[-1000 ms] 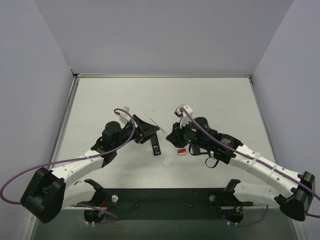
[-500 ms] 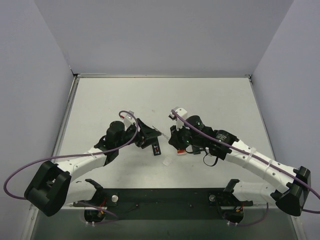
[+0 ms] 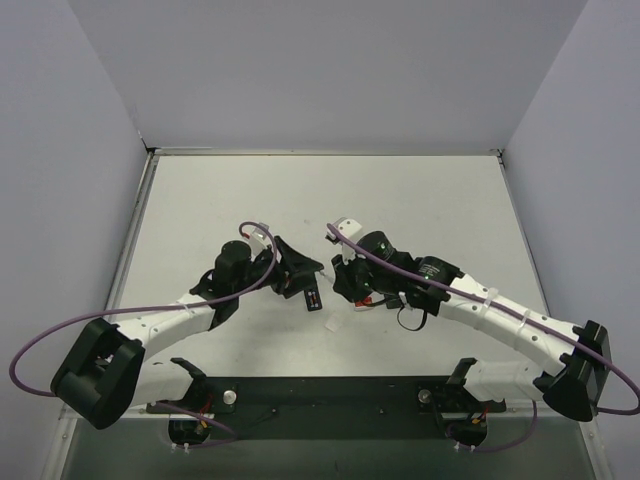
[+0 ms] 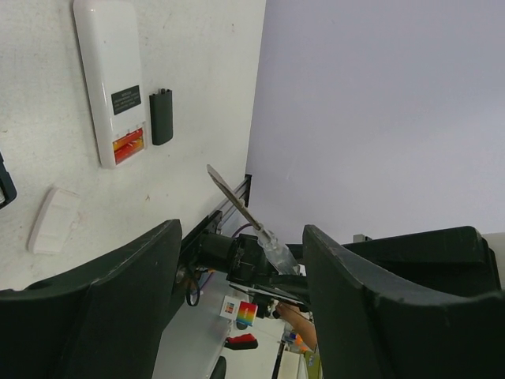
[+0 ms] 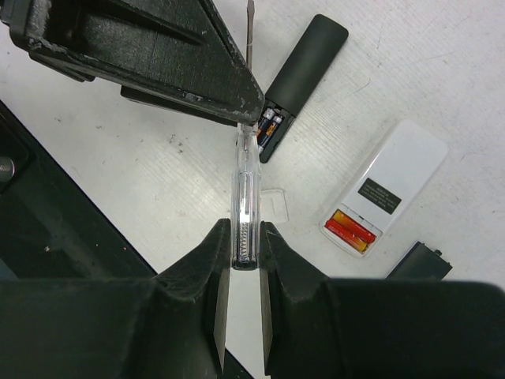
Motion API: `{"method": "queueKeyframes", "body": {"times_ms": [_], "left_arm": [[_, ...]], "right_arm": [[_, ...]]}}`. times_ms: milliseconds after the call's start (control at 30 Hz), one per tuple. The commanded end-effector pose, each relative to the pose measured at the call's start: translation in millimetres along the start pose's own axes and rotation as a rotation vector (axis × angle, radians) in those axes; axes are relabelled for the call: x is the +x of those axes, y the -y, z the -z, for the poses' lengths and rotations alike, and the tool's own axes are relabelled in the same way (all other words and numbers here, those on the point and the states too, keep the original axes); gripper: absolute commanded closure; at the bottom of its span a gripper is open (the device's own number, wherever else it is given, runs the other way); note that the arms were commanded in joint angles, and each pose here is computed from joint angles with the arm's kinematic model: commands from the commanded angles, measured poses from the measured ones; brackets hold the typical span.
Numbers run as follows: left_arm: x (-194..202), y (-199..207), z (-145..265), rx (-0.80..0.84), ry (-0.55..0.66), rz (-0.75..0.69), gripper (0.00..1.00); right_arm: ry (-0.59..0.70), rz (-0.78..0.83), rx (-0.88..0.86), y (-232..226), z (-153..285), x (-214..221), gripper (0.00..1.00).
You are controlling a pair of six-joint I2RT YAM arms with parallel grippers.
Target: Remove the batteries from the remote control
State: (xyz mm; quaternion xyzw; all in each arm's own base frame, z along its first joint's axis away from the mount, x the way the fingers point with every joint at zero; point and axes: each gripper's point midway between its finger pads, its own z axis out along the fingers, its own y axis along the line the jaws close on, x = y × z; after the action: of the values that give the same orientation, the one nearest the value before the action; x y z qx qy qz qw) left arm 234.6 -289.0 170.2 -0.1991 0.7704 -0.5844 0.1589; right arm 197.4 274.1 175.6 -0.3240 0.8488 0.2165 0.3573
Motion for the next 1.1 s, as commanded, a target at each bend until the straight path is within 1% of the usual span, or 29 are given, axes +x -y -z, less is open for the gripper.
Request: {"method": "queueKeyframes", "body": {"times_ms": [0, 167, 200, 433, 467, 500, 533, 567, 600, 633, 700, 733, 767, 800, 833, 867, 900, 933, 1000, 1033, 1067], "left_arm": [[-2, 23, -4, 0.038, -0.005, -0.015, 0.31], [0, 13, -9, 0.011, -0.023, 0.038, 0.42], [-1, 11, -10, 0.004, -0.022, 0.045, 0.47], [-2, 3, -16, -0.027, -0.024, 0.086, 0.58], [-2, 4, -17, -0.021, -0.022, 0.092, 0.67], [-2, 4, -18, -0.018, -0.023, 0.099, 0.72], [-1, 5, -19, -0.014, -0.03, 0.106, 0.8], [0, 9, -20, 0.005, -0.04, 0.125, 0.98], [1, 9, -21, 0.007, -0.05, 0.141, 1.0], [-1, 9, -21, 0.012, -0.045, 0.156, 1.0], [-2, 12, -19, 0.038, -0.032, 0.212, 1.0], [-5, 14, -19, 0.056, -0.014, 0.234, 1.0], [-7, 20, -16, 0.097, -0.004, 0.275, 1.0], [-9, 25, -15, 0.12, 0.007, 0.295, 1.0], [-13, 29, -14, 0.137, 0.025, 0.313, 1.0], [-16, 33, -12, 0.155, 0.035, 0.352, 1.0], [-18, 36, -10, 0.168, 0.046, 0.372, 1.0], [-20, 38, -8, 0.184, 0.058, 0.395, 1.0], [-29, 53, -1, 0.265, 0.089, 0.45, 1.0], [-32, 59, 1, 0.293, 0.096, 0.461, 1.0], [-35, 66, 3, 0.324, 0.102, 0.486, 1.0]], "right_arm": [[0.024, 0.028, 0.001, -3, 5, -16, 1.0], [0.018, 0.048, -0.032, -9, 4, -19, 1.0], [0.011, 0.051, -0.037, -10, 3, -18, 1.0], [-0.034, 0.081, -0.107, -21, -3, -13, 1.0], [-0.036, 0.085, -0.11, -22, -4, -12, 1.0], [-0.032, 0.083, -0.096, -19, -5, -13, 1.0], [-0.025, 0.08, -0.089, -19, -6, -16, 1.0], [-0.013, 0.076, -0.075, -17, -6, -19, 1.0], [0.004, 0.069, -0.045, -12, -7, -24, 1.0], [0.024, 0.058, -0.015, -7, -7, -30, 1.0], [0.062, 0.014, 0.036, 2, -6, -38, 0.83], [0.132, -0.003, 0.064, 7, -2, -52, 0.73], [0.168, -0.023, 0.069, 9, -1, -55, 0.6], [0.211, -0.065, 0.075, 13, 1, -60, 0.54], [0.293, -0.088, 0.06, 14, 4, -65, 0.48], [0.347, -0.112, 0.05, 14, 7, -71, 0.44], [0.395, -0.132, 0.044, 17, 10, -74, 0.43], [0.477, -0.155, 0.02, 15, 13, -77, 0.43], [0.55, -0.166, -0.004, 14, 16, -80, 0.42], [0.622, -0.185, -0.031, 10, 24, -91, 0.42], [0.629, -0.198, -0.034, 12, 22, -84, 0.42]]}}
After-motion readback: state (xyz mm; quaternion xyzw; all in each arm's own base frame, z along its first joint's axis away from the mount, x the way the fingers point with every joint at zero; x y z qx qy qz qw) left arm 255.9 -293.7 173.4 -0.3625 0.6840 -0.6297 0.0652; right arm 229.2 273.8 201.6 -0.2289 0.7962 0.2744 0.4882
